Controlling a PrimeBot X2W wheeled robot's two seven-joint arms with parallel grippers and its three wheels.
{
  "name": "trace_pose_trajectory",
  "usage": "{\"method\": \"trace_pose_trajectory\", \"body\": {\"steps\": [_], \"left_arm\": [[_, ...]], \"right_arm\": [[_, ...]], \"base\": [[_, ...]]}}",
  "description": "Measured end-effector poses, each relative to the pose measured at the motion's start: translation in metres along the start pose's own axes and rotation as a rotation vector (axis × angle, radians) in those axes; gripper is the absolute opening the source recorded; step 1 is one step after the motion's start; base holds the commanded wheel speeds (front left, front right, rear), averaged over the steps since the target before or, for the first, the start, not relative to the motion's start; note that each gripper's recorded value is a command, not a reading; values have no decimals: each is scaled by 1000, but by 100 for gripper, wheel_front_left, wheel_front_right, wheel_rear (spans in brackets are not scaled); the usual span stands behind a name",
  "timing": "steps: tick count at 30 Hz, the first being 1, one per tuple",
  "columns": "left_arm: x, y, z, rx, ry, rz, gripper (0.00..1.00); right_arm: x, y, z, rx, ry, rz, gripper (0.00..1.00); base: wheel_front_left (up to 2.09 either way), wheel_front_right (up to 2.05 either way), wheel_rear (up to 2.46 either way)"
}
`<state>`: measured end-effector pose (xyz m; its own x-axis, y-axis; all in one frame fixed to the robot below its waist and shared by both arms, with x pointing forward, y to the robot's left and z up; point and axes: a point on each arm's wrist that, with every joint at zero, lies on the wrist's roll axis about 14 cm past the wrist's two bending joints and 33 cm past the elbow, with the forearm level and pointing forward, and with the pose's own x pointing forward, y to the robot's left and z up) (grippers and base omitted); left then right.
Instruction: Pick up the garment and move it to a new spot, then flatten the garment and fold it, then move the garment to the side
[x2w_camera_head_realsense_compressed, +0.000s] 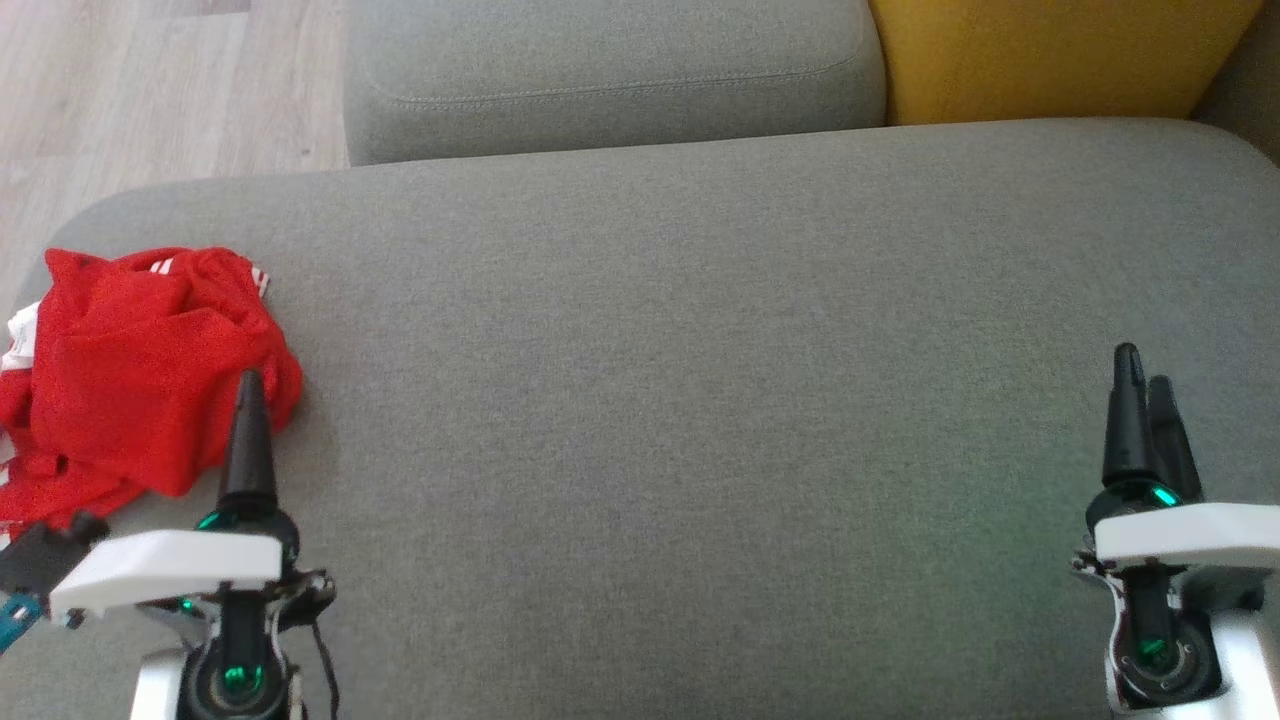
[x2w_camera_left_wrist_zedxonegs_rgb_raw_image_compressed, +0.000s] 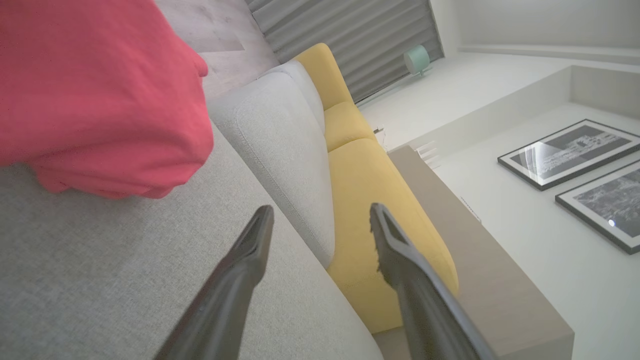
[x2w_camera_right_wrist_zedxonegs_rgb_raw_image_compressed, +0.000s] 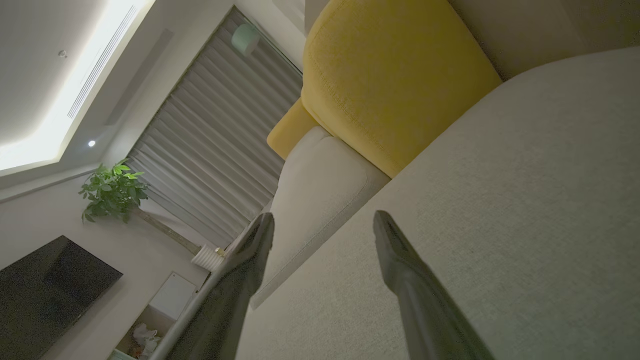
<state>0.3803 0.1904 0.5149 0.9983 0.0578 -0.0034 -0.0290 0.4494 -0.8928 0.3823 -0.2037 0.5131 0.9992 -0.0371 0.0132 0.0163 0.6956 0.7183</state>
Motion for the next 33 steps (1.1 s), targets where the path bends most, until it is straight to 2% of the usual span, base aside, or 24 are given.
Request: {"method": "trace_pose_trajectory", "body": {"steps": [18,33], "left_arm": [[-2,-29,-34,419,62,-100,100],[-2,-37,-54,723,86,-137,100]], "right_arm": [[3,16,-9,-333,20,73,100],[1,17,-19,-588,40,103,100]], "base": [[0,0,0],[0,0,0]]}}
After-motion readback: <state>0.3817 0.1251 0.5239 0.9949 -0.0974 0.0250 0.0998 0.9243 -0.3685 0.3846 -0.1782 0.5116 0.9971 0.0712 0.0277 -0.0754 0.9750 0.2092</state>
